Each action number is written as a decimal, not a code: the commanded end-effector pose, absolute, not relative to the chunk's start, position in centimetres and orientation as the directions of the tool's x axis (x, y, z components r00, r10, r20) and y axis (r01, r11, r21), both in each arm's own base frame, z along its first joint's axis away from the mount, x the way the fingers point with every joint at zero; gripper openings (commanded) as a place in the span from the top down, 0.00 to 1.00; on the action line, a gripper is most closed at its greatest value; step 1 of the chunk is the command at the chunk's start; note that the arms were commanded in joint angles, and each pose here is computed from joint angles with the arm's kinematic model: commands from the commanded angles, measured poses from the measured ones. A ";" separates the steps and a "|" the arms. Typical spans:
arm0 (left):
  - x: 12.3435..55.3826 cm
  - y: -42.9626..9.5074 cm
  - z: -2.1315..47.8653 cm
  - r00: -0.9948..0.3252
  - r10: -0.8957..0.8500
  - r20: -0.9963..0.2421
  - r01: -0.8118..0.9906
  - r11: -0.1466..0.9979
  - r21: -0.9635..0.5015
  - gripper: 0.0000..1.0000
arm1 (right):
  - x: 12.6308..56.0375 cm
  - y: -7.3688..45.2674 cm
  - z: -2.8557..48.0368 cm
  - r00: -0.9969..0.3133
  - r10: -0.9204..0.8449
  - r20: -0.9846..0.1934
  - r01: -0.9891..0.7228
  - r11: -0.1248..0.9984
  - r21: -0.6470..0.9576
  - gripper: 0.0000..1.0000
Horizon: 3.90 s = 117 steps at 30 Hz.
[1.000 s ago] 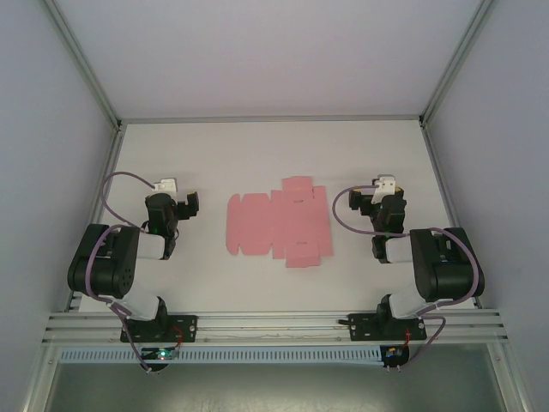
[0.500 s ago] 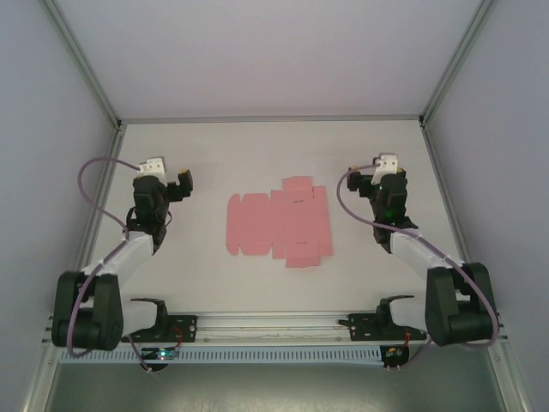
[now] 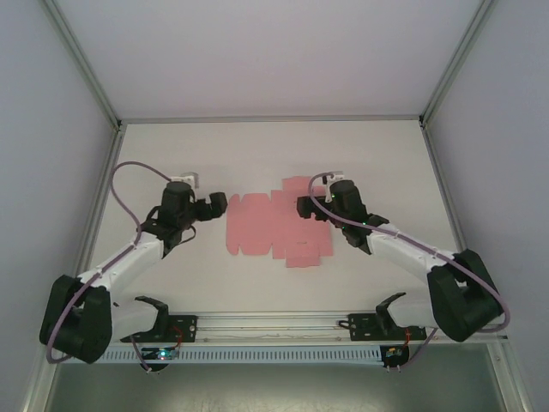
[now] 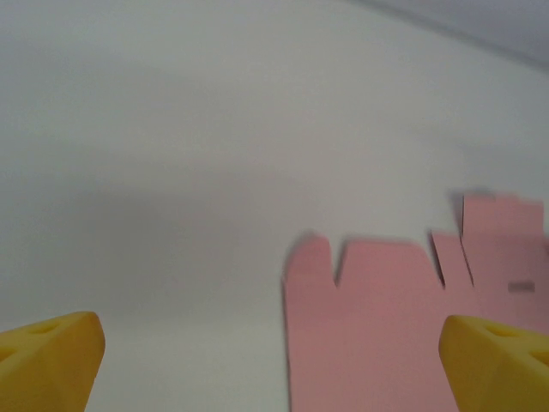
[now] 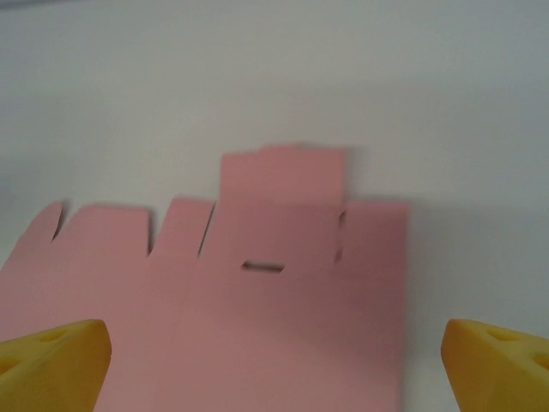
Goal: Assemble paper box
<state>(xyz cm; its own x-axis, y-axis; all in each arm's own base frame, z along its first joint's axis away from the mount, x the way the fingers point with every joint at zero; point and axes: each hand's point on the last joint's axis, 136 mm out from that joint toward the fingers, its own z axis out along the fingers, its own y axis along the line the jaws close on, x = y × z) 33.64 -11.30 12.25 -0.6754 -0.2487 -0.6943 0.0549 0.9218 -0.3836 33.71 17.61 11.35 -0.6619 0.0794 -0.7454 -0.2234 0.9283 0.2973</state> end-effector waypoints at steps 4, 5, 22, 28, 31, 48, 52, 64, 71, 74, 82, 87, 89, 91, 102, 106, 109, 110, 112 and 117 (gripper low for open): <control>32.9 -14.0 10.1 -0.760 -0.239 -0.604 0.043 0.910 -0.413 0.00 | 32.8 18.8 6.6 -0.766 0.091 -0.636 -0.182 0.918 0.352 0.02; 32.9 -14.2 9.8 -0.766 -0.237 -0.597 0.047 0.906 -0.420 0.00 | 32.7 18.7 5.9 -0.779 0.090 -0.620 -0.169 0.923 0.346 0.02; 32.8 -17.1 7.7 -0.844 -0.201 -0.497 0.090 0.861 -0.501 0.00 | 30.6 16.2 -1.7 -0.881 0.128 -0.455 -0.026 0.948 0.317 0.02; 32.8 -17.9 6.3 -0.868 -0.210 -0.450 0.073 0.842 -0.534 0.00 | 29.4 15.4 -3.5 -0.905 0.141 -0.403 0.008 0.949 0.314 0.02; 33.0 -18.6 6.3 -0.871 -0.218 -0.440 0.082 0.819 -0.569 0.00 | 29.1 15.2 -3.8 -0.909 0.156 -0.387 0.020 0.943 0.333 0.02; 33.0 -22.0 10.8 -0.831 -0.235 -0.505 0.251 0.651 -0.716 0.16 | 28.3 16.0 -4.0 -0.912 0.163 -0.377 -0.001 0.917 0.398 0.02; 33.6 -22.5 11.9 -0.822 -0.278 -0.497 0.245 0.614 -0.750 0.39 | 28.4 16.7 -3.6 -0.909 0.162 -0.383 -0.022 0.901 0.434 0.02; 34.1 -23.0 12.7 -0.800 -0.216 -0.559 0.307 0.653 -0.692 0.91 | 29.0 16.8 -1.6 -0.884 0.156 -0.442 -0.071 0.888 0.454 0.02; 33.4 -23.1 16.2 -0.751 -0.190 -0.633 0.401 0.630 -0.665 1.00 | 31.2 16.8 6.0 -0.785 0.177 -0.594 -0.184 0.849 0.495 0.02; 32.4 -23.4 18.9 -0.719 -0.196 -0.667 0.463 0.580 -0.670 1.00 | 31.6 15.7 9.7 -0.707 0.205 -0.677 -0.230 0.838 0.495 0.02; 29.0 -23.1 25.3 -0.620 -0.225 -0.752 0.593 0.493 -0.637 1.00 | 29.9 12.9 14.2 -0.618 0.317 -0.719 -0.286 0.761 0.582 0.02; 26.6 -23.0 28.5 -0.563 -0.247 -0.789 0.669 0.424 -0.610 1.00 | 28.6 13.5 15.4 -0.597 0.335 -0.729 -0.378 0.685 0.623 0.02; 25.8 -22.9 29.7 -0.545 -0.259 -0.798 0.691 0.400 -0.602 1.00 | 28.4 14.0 16.6 -0.586 0.346 -0.733 -0.423 0.641 0.640 0.04; 25.0 -22.9 30.9 -0.531 -0.267 -0.804 0.715 0.368 -0.594 1.00 | 28.1 14.5 17.5 -0.586 0.351 -0.731 -0.461 0.597 0.656 0.05; 22.4 -21.8 33.0 -0.468 -0.300 -0.832 0.758 0.347 -0.552 1.00 | 26.6 16.1 20.0 -0.560 0.335 -0.757 -0.594 0.475 0.650 0.20; 22.7 -21.5 32.6 -0.467 -0.297 -0.833 0.742 0.381 -0.552 1.00 | 26.2 16.2 20.7 -0.546 0.337 -0.767 -0.620 0.454 0.640 0.41; 23.0 -21.3 32.3 -0.464 -0.303 -0.832 0.732 0.397 -0.553 1.00 | 25.7 16.3 21.0 -0.528 0.331 -0.782 -0.643 0.445 0.623 0.60; 23.0 -21.3 32.3 -0.462 -0.304 -0.833 0.734 0.396 -0.552 1.00 | 25.6 16.3 21.1 -0.523 0.331 -0.785 -0.648 0.445 0.619 0.66; 23.1 -21.3 32.1 -0.464 -0.304 -0.832 0.729 0.402 -0.553 1.00 | 25.2 16.4 21.5 -0.512 0.329 -0.793 -0.665 0.433 0.609 0.69; 23.5 -21.0 31.7 -0.464 -0.309 -0.830 0.708 0.434 -0.557 1.00 | 24.7 16.3 22.1 -0.476 0.330 -0.815 -0.688 0.438 0.579 0.76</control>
<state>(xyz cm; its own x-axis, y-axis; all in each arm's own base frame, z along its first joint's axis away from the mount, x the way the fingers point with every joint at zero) 23.82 -20.92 31.69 -0.4849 -0.3158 -0.8155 0.6966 0.4242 -0.5785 25.62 16.01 20.84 -0.5329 0.3465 -0.7720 -0.6187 0.4629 0.6348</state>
